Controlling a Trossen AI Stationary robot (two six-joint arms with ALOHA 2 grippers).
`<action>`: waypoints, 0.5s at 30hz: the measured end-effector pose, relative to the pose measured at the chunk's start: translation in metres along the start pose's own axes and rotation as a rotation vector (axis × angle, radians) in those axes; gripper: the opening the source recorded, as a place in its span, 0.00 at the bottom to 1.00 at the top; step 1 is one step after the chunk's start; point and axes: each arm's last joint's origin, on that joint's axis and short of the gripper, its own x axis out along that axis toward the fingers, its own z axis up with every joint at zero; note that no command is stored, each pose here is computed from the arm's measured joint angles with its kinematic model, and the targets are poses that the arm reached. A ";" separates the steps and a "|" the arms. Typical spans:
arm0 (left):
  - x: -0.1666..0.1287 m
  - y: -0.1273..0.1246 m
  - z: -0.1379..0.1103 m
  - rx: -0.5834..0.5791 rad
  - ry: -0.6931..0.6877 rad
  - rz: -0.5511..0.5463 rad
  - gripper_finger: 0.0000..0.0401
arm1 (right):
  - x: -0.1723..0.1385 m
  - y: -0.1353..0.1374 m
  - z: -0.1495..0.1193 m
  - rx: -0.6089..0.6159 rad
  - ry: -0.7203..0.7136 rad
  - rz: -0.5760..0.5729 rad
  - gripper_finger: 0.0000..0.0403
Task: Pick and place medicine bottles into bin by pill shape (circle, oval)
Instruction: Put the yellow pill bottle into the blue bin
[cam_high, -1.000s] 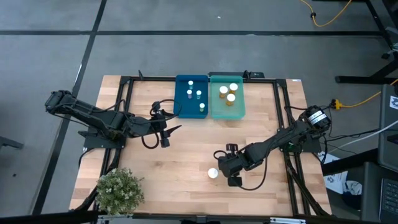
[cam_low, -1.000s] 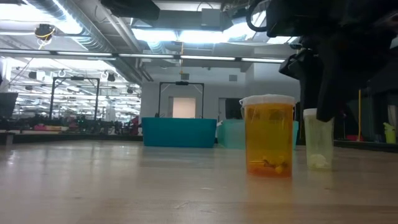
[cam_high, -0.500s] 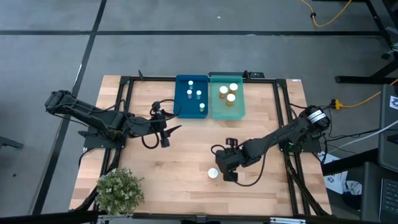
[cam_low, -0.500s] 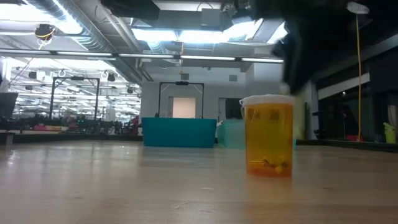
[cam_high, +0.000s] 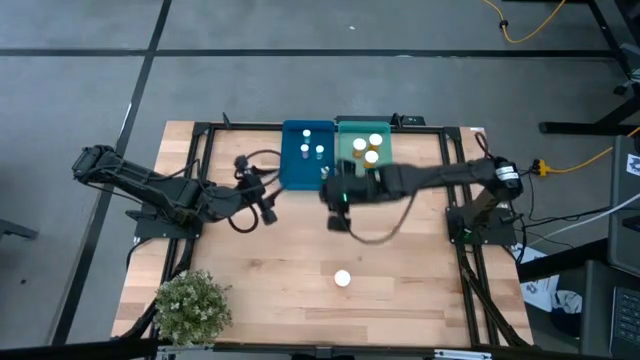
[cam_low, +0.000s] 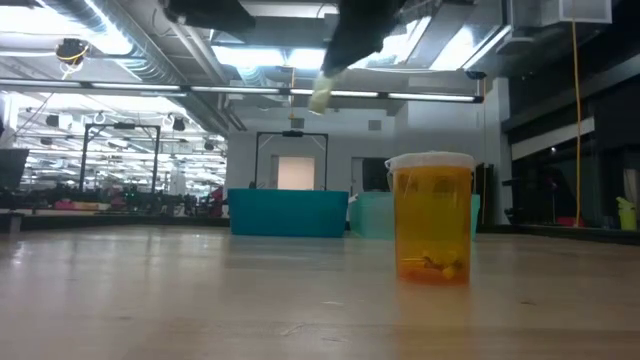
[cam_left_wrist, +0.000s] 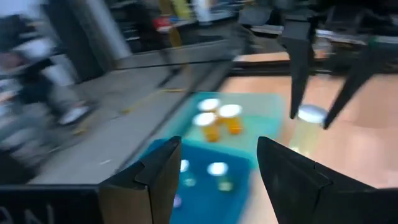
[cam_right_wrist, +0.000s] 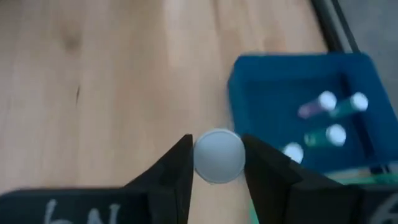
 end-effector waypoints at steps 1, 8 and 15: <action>0.000 0.001 0.000 -0.004 0.001 0.045 0.50 | 0.004 -0.011 0.003 0.016 -0.019 0.011 0.30; 0.000 0.003 -0.001 0.003 0.006 0.113 0.50 | 0.062 -0.068 0.008 0.085 -0.078 0.030 0.30; -0.001 0.002 -0.001 0.005 0.005 0.107 0.50 | 0.119 -0.107 -0.012 0.112 -0.010 0.017 0.30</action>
